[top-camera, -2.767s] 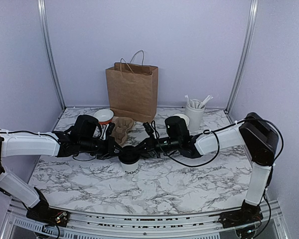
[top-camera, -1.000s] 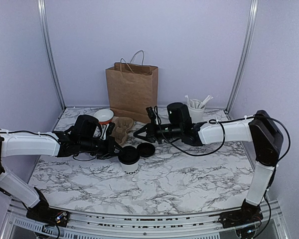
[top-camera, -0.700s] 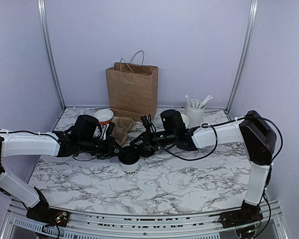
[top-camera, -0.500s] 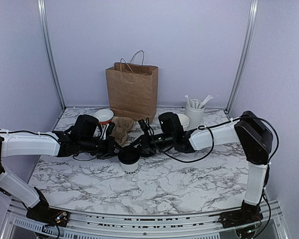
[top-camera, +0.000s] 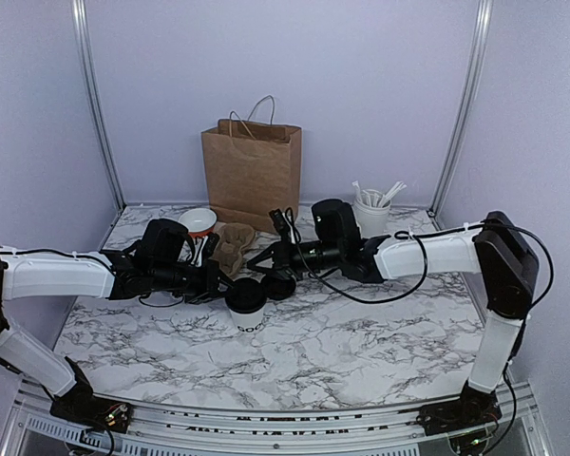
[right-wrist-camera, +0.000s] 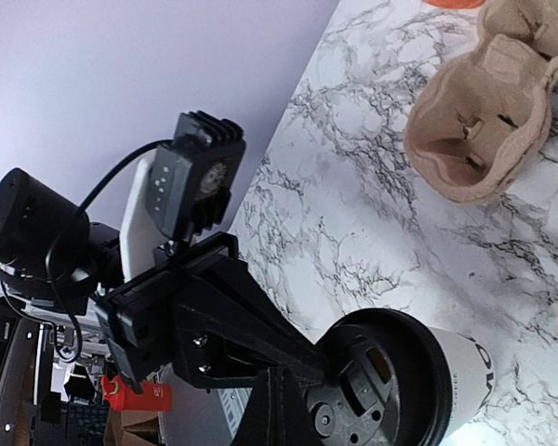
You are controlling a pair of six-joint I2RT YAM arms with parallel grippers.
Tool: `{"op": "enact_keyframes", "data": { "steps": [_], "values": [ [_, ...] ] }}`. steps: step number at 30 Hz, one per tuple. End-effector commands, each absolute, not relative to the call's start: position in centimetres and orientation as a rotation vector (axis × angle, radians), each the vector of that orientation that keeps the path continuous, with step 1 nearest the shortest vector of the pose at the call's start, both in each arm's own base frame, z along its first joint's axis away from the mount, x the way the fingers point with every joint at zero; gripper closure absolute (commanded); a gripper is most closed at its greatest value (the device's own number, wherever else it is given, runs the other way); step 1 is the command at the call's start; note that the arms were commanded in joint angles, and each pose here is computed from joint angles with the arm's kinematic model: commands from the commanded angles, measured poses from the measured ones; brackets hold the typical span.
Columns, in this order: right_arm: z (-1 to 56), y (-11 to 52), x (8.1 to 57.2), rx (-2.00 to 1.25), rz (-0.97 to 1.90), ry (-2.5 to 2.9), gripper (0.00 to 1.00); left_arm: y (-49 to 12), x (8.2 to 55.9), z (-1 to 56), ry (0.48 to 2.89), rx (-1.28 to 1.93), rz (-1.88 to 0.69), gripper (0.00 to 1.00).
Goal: Pack the takeout coffee
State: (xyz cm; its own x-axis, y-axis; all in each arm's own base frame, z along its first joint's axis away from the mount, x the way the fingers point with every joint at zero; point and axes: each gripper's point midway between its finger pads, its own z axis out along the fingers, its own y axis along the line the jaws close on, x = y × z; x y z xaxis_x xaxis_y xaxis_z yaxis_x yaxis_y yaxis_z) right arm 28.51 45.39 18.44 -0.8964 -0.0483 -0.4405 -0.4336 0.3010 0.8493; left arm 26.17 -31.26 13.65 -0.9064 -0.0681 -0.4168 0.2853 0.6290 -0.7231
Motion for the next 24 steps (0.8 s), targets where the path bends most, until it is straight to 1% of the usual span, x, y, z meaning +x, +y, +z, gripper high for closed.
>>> {"op": "enact_keyframes", "data": {
  "steps": [1, 3, 6, 9, 11, 17, 24],
  "values": [
    [19.7, 45.2, 27.6, -0.488, 1.625, 2.205, 1.00, -30.7, 25.7, 11.8, 2.518, 0.168, -1.126, 0.99],
    [18.2, 46.0, 25.6, -0.522, 1.652, 2.251, 1.00, -30.7, 25.7, 11.8, 2.519, 0.169, -1.126, 0.99],
    [15.2, 46.3, 23.9, -0.534, 1.672, 2.338, 1.00, -30.8, 25.7, 11.7, 2.521, 0.169, -1.125, 0.99],
    [12.6, 46.4, 22.8, -0.534, 1.683, 2.418, 1.00, -30.8, 25.7, 11.6, 2.525, 0.170, -1.125, 0.99],
    [11.8, 46.3, 22.7, -0.519, 1.673, 2.445, 1.00, -30.8, 25.6, 11.6, 2.526, 0.171, -1.124, 0.99],
    [13.0, 46.1, 23.7, -0.494, 1.644, 2.421, 1.00, -30.8, 25.6, 11.9, 2.520, 0.172, -1.124, 0.99],
    [16.7, 46.4, 25.2, -0.485, 1.658, 2.297, 1.00, -31.0, 25.7, 12.3, 2.508, 0.181, -1.132, 0.99]
  ]
}}
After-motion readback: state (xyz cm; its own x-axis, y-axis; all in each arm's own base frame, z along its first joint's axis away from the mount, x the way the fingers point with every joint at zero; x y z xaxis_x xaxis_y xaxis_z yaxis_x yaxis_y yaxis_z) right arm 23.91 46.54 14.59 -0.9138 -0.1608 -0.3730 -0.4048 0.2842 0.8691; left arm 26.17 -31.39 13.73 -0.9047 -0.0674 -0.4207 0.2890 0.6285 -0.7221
